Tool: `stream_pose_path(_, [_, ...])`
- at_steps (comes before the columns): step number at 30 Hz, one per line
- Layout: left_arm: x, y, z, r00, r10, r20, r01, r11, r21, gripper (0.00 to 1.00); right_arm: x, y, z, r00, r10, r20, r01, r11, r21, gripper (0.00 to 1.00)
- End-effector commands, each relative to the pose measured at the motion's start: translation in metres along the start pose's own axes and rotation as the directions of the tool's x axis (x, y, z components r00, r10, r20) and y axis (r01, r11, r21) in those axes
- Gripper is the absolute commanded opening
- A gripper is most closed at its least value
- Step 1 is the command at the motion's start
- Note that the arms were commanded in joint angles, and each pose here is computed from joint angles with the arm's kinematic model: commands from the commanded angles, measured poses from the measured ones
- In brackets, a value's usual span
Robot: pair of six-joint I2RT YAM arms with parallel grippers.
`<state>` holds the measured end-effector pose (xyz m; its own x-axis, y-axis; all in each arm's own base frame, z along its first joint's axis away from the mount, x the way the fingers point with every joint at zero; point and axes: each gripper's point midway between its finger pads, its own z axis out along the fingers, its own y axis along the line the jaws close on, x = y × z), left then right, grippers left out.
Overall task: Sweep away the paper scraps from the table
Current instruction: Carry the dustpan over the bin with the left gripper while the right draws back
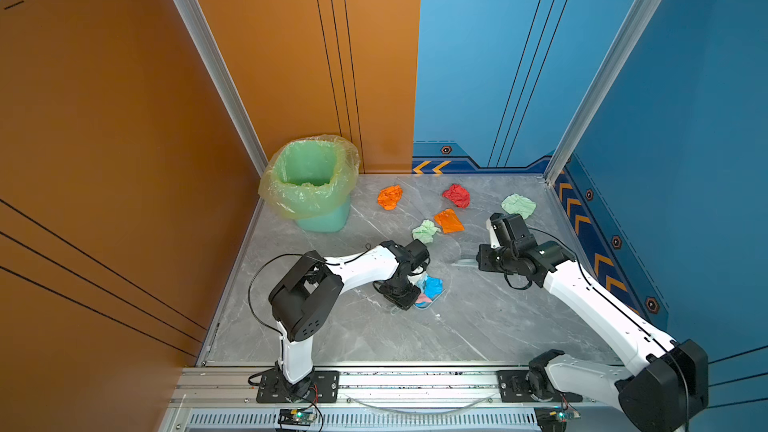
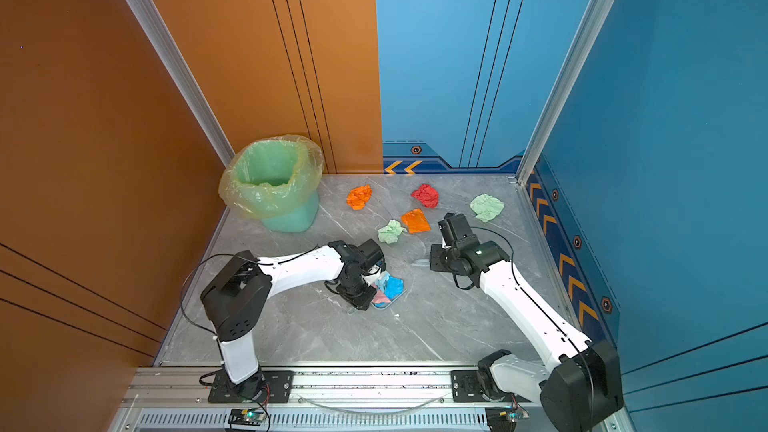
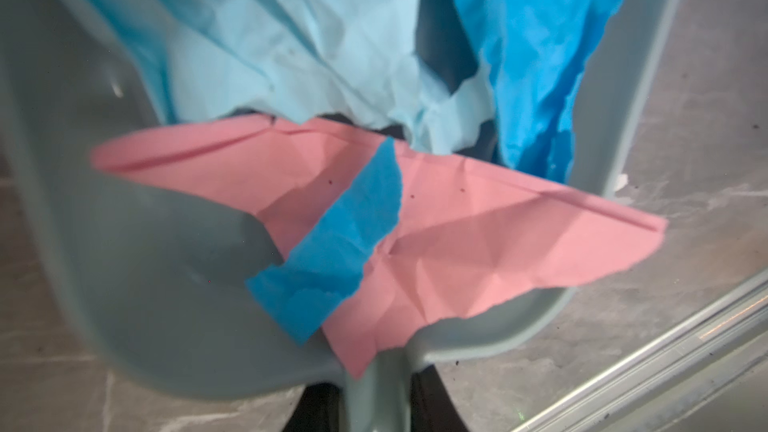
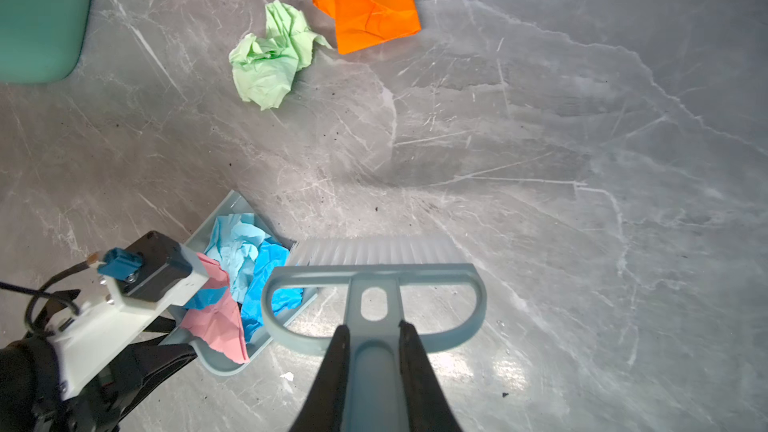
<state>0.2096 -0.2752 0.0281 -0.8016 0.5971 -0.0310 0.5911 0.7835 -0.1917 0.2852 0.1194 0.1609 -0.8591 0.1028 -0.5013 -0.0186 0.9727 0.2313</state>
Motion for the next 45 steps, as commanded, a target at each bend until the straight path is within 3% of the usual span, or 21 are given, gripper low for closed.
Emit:
stream_pose_path(1, [-0.001,0.004,-0.01,0.999,-0.018,0.039,0.018,1.0,-0.008,0.0,0.006,-0.008,-0.001,1.0,0.017,-0.012,-0.017,1.0,-0.006,0.0])
stream_pose_path(19, [-0.005,0.017,-0.044,0.986,-0.057,0.156,0.061,0.998,-0.019,0.0,-0.001,-0.037,-0.001,0.993,0.116,0.02,-0.116,0.993,0.018,0.0])
stream_pose_path(45, [-0.013,0.059,-0.173,0.943,-0.114,0.312,0.143,0.987,-0.07,0.0,-0.006,-0.038,0.011,0.993,0.118,-0.006,-0.118,0.993,0.012,0.0])
